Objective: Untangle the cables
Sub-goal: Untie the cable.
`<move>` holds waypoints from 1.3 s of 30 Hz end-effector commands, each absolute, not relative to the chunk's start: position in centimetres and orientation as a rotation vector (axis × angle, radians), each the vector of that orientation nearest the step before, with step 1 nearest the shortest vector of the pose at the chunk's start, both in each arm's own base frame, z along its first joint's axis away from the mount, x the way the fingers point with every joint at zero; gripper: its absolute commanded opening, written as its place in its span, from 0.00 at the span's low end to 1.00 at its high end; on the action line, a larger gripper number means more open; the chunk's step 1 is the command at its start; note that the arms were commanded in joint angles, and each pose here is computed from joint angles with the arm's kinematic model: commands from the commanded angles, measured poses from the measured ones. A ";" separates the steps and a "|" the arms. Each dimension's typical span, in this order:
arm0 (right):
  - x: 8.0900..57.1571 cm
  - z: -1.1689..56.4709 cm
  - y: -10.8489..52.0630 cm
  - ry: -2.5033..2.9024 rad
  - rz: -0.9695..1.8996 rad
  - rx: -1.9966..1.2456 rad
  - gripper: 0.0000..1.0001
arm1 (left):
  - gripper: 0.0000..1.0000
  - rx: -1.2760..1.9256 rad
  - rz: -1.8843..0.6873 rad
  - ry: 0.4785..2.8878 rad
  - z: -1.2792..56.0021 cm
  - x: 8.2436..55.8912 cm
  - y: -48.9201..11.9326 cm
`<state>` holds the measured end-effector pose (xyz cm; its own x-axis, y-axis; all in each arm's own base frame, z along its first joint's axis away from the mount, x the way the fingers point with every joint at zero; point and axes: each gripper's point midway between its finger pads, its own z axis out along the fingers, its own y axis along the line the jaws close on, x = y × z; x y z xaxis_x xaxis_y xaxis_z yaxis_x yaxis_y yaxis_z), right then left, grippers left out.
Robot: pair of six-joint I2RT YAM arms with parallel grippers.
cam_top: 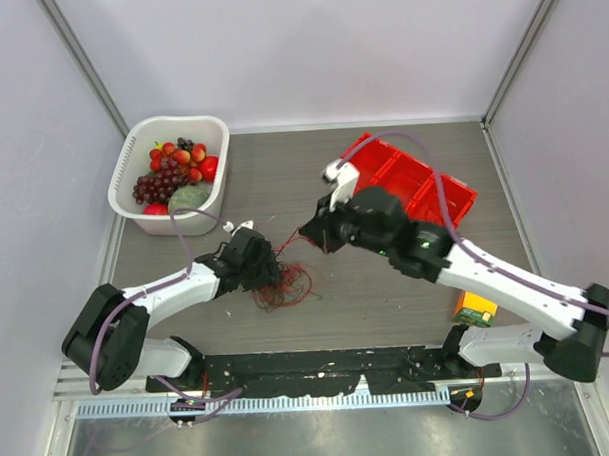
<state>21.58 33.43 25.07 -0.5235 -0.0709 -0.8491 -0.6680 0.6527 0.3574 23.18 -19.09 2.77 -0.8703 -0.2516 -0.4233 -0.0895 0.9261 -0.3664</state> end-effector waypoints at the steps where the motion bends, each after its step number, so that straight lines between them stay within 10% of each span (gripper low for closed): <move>1: 22.2 39.6 28.3 1.708 0.822 -0.374 0.01 | 0.59 -0.291 -0.301 2.634 0.3 21.8 -16.1; 23: 12.1 69.7 8.5 0.945 0.869 -0.075 0.01 | 0.59 -0.328 -0.240 2.589 1.5 21.5 -13.5; 32: 12.8 68.4 5.4 0.949 0.738 0.008 0.01 | 0.62 -0.333 -0.256 2.564 2.7 21.8 -13.2; 39: 19.3 55.0 12.4 1.311 0.572 -0.077 0.01 | 0.78 -0.320 -0.315 2.502 6.3 22.2 -13.4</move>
